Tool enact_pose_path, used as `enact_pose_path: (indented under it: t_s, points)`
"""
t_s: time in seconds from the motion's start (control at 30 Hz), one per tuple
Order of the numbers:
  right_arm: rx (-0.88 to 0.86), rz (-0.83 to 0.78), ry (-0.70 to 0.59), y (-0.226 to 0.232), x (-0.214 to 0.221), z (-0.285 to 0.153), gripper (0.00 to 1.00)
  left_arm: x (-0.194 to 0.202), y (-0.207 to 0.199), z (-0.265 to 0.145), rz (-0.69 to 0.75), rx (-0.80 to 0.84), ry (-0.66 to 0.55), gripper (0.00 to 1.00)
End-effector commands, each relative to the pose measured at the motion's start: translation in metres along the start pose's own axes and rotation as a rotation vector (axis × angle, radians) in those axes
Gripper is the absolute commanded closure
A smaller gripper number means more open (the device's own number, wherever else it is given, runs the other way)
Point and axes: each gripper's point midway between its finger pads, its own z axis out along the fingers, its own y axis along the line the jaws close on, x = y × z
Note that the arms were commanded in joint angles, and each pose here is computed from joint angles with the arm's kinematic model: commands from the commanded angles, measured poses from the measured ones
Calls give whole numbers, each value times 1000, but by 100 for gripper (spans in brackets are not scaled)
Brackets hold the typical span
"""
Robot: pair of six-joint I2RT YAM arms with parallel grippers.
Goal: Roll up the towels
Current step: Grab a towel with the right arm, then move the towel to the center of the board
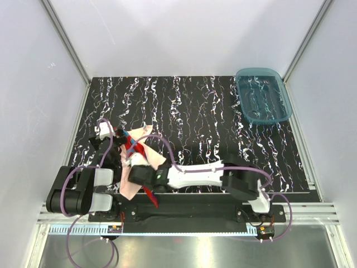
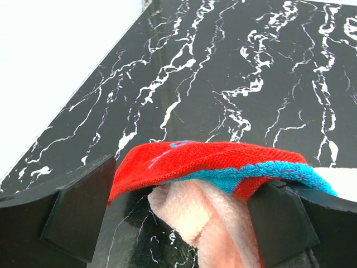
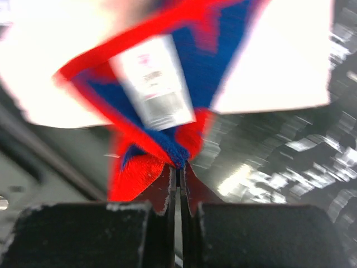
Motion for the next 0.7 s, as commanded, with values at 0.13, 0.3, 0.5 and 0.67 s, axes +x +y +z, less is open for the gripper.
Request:
enact_pose_path:
  t_s: [0.13, 0.3, 0.5, 0.67]
  points:
    - [146, 401, -117, -167, -29, -62, 100, -35, 1, 7, -70, -19, -96, 1]
    - [238, 502, -145, -243, -27, -100, 100, -96, -17, 21, -67, -5, -18, 1]
    - [427, 639, -221, -325, -27, -159, 100, -118, -20, 15, -385, -111, 171, 1]
    - [485, 812, -239, -394, 2, -187, 100, -74, -35, -8, -324, -20, 436, 1]
